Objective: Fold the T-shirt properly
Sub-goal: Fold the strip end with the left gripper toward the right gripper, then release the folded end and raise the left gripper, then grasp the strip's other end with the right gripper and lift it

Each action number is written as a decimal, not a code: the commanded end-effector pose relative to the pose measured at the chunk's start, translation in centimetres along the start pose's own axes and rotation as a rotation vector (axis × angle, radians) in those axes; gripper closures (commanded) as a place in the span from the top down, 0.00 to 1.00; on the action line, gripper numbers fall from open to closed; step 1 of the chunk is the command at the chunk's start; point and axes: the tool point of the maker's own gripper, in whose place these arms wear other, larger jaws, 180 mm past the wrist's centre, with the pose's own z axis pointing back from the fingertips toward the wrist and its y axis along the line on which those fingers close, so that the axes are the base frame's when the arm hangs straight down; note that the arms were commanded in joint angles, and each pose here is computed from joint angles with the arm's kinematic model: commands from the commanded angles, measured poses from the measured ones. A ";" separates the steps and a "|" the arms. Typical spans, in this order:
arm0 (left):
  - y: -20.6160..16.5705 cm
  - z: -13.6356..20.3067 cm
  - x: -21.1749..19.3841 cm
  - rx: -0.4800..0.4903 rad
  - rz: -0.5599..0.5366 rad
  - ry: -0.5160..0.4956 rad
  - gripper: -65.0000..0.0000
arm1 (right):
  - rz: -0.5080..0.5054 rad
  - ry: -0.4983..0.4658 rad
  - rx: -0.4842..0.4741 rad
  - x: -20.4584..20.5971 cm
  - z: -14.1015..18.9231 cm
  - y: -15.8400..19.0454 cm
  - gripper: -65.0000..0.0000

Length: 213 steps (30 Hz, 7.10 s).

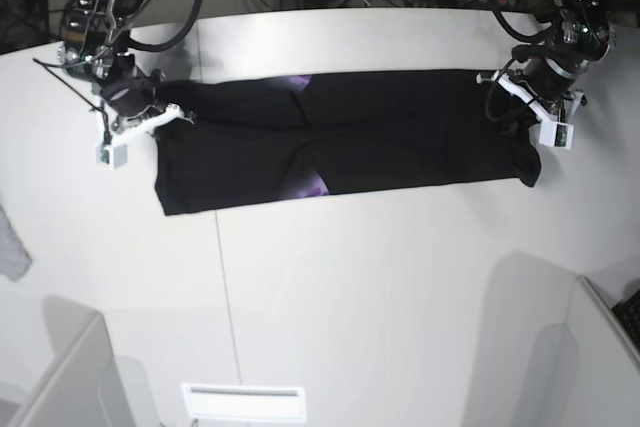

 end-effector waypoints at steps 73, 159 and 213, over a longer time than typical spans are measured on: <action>-20.7 -5.5 2.7 -0.405 0.022 0.019 0.00 | -0.041 -0.052 -0.008 1.2 0.5 -0.4 0.00; -0.5 -5.5 -3.3 -0.049 0.087 0.021 0.00 | -0.019 0.254 0.166 -1.6 -6.7 -0.7 0.00; -3.8 -7.4 -1.1 -0.031 -0.118 0.027 0.00 | 0.216 -0.042 0.502 0.6 1.2 22.0 0.00</action>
